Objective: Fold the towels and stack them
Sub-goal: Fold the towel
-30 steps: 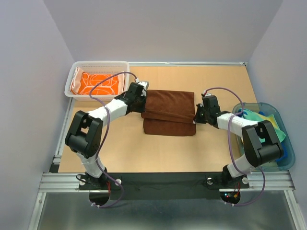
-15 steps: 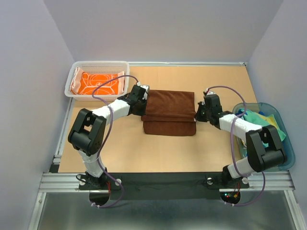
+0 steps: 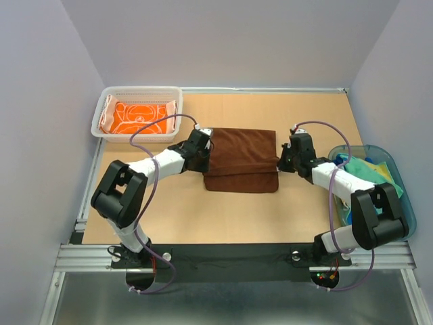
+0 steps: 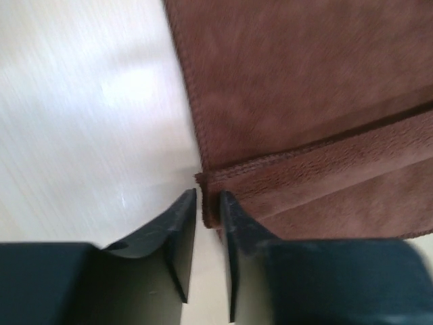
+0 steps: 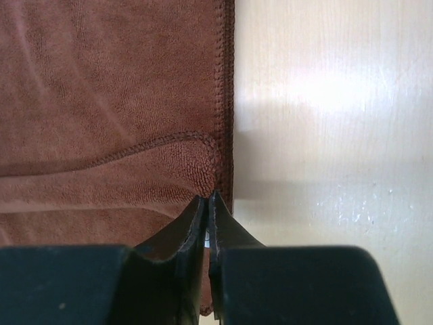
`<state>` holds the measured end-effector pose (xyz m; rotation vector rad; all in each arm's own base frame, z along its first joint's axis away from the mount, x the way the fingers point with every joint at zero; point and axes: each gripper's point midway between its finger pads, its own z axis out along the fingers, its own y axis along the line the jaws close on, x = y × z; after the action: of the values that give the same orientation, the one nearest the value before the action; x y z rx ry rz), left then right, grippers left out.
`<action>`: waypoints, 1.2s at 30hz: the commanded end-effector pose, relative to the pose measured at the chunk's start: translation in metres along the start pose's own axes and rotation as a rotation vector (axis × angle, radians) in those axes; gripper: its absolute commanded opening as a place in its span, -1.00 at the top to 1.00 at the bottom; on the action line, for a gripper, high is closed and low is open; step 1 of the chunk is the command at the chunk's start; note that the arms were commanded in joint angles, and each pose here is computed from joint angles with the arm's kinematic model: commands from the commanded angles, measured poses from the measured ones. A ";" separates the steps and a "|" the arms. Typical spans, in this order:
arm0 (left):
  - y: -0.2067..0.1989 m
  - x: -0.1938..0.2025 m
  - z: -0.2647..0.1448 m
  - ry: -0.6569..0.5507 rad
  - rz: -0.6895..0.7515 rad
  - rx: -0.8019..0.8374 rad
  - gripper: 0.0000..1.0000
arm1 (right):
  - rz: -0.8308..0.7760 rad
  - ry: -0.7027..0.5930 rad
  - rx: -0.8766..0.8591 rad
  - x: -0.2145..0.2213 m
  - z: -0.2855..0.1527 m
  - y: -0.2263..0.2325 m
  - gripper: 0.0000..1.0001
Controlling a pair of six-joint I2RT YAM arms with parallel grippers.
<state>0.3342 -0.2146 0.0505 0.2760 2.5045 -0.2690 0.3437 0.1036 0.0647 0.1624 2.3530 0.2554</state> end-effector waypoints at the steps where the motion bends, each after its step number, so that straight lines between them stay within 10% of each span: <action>1: 0.000 -0.002 -0.022 -0.059 -0.039 -0.020 0.15 | 0.039 0.014 0.033 0.006 -0.010 -0.010 0.81; 6: -0.016 0.003 -0.058 -0.144 -0.053 0.033 -0.68 | 0.069 0.071 -0.116 0.015 -0.037 0.016 0.49; 12: -0.014 0.006 -0.103 -0.262 -0.112 0.101 -0.72 | 0.019 0.057 -0.183 0.009 -0.066 0.025 0.00; 36: 0.075 -0.042 -0.177 -0.634 -0.154 -0.156 -0.73 | -0.508 0.260 -0.505 0.019 0.002 0.131 -0.50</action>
<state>0.2827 -0.1183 0.1883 0.0014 1.9956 -0.2273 0.3306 0.2229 0.0795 -0.5904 2.4531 0.6117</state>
